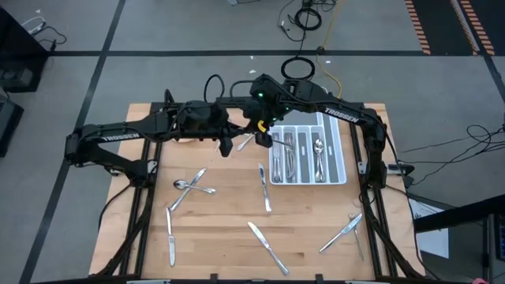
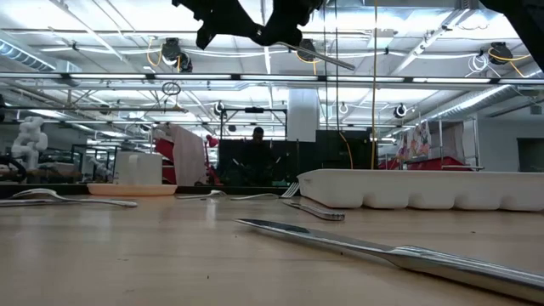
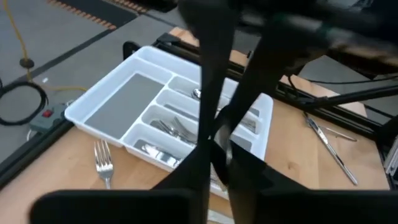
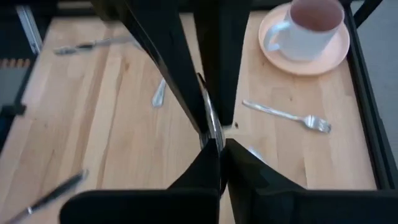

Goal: Sort silverware
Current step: Put the silver spoon into the white silverware tray

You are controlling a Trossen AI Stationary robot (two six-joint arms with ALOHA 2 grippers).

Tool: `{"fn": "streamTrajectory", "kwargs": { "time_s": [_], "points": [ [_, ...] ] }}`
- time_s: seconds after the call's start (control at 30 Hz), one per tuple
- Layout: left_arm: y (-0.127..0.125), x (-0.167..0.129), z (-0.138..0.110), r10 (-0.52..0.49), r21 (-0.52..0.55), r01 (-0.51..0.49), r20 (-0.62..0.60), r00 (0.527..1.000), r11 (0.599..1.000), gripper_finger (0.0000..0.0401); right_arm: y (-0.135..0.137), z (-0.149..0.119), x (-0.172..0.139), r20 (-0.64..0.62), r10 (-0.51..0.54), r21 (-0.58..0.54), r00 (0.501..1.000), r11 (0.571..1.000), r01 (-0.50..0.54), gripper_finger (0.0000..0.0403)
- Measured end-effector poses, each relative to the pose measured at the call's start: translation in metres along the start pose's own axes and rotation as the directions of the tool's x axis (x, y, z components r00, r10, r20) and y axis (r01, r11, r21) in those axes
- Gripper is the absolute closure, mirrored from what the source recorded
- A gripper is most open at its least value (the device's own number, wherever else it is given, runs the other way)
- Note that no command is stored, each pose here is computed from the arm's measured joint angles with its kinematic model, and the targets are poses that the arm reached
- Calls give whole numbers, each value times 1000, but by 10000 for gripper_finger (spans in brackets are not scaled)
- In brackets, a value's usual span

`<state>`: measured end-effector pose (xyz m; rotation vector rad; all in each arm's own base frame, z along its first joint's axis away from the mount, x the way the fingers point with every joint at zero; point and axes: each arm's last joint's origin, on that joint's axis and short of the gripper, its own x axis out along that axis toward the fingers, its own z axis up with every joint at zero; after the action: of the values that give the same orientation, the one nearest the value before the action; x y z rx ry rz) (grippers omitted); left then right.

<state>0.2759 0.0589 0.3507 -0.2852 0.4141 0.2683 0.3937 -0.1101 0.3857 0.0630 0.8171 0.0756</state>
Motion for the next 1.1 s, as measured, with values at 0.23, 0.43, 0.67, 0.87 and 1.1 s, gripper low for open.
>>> {"fn": "streamTrajectory", "kwargs": {
  "time_s": [0.23, 0.43, 0.67, 0.87, 1.1],
  "points": [
    [0, -1, 1, 7, 52, -7, 7, 1000, 999, 259, -5, -1, -1, -2, -11, -20, 1000, 1000, 11, 402],
    [1, -2, 1, 19, 52, -20, 7, 1000, 998, 184, -17, -3, -5, 3, -31, 4, 1000, 1000, 31, 403],
    [2, -2, 0, 71, 52, -72, 10, 997, 996, 144, -36, -8, -19, 18, -67, 96, 998, 993, 65, 403],
    [3, -2, -1, 74, 52, -74, 5, 997, 996, 143, -38, 1, -78, 234, -85, 132, 969, 990, 55, 403],
    [3, -2, 0, 76, 45, -76, 8, 997, 996, 143, -40, -7, -158, 394, -239, 331, 888, 938, 105, 403]
  ]
}}
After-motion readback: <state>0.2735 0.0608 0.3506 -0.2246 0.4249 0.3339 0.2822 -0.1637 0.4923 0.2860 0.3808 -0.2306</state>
